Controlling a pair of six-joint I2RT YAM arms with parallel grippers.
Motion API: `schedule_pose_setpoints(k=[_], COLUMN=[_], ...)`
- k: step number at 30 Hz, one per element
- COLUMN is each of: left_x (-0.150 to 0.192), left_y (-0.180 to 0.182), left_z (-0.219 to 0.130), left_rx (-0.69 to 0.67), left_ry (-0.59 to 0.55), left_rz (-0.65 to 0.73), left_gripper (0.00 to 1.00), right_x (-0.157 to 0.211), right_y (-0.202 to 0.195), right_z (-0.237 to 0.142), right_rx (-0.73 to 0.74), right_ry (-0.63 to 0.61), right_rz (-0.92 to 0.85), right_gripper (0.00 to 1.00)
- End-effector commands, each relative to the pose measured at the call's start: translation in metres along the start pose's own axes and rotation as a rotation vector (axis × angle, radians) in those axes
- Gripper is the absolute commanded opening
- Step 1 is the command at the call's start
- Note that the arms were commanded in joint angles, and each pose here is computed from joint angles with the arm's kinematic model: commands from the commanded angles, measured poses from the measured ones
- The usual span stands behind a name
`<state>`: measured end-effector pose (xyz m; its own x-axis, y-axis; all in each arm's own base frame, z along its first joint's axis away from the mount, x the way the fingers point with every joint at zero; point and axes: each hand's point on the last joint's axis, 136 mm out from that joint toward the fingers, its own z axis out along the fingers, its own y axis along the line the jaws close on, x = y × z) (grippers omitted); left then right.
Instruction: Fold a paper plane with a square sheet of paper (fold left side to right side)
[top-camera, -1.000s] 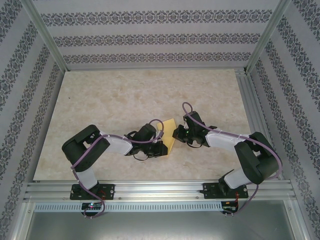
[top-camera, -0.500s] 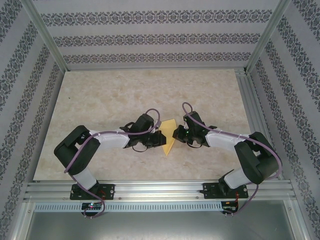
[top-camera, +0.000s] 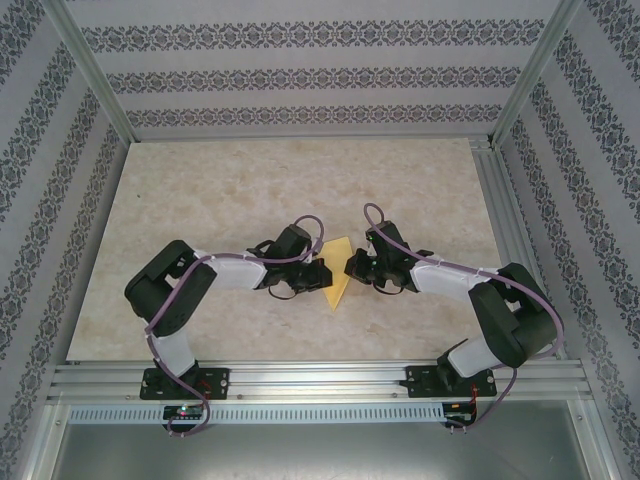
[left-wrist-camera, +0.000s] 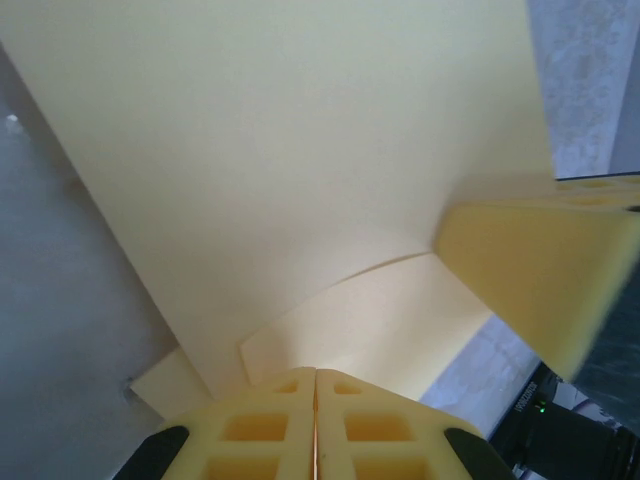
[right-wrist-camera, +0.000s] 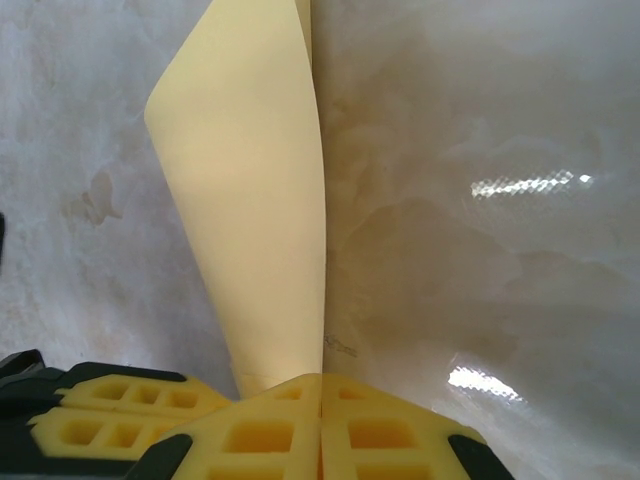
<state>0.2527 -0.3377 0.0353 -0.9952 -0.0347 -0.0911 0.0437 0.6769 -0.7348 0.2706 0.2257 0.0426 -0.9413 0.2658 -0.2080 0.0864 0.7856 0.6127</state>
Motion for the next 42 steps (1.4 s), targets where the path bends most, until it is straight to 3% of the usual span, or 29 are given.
schedule_pose_setpoints(k=[1, 16, 24, 42], left_x=[-0.011, -0.002, 0.000, 0.002], left_y=[0.000, 0.030, 0.032, 0.034], left_z=[0.003, 0.012, 0.014, 0.012], left_rx=[0.001, -0.088, -0.095, -0.101], left_ry=[-0.025, 0.000, 0.005, 0.006], left_rz=[0.017, -0.006, -0.009, -0.010], left_gripper=[0.10, 0.09, 0.08, 0.08], right_x=[-0.002, -0.001, -0.003, -0.002], right_y=[0.008, 0.020, 0.042, 0.048], right_z=[0.001, -0.006, -0.006, 0.016], right_rx=[-0.004, -0.042, -0.149, -0.165], right_ry=[-0.004, 0.011, 0.022, 0.036], right_rz=[-0.036, -0.031, -0.017, -0.017], right_gripper=[0.07, 0.26, 0.24, 0.19])
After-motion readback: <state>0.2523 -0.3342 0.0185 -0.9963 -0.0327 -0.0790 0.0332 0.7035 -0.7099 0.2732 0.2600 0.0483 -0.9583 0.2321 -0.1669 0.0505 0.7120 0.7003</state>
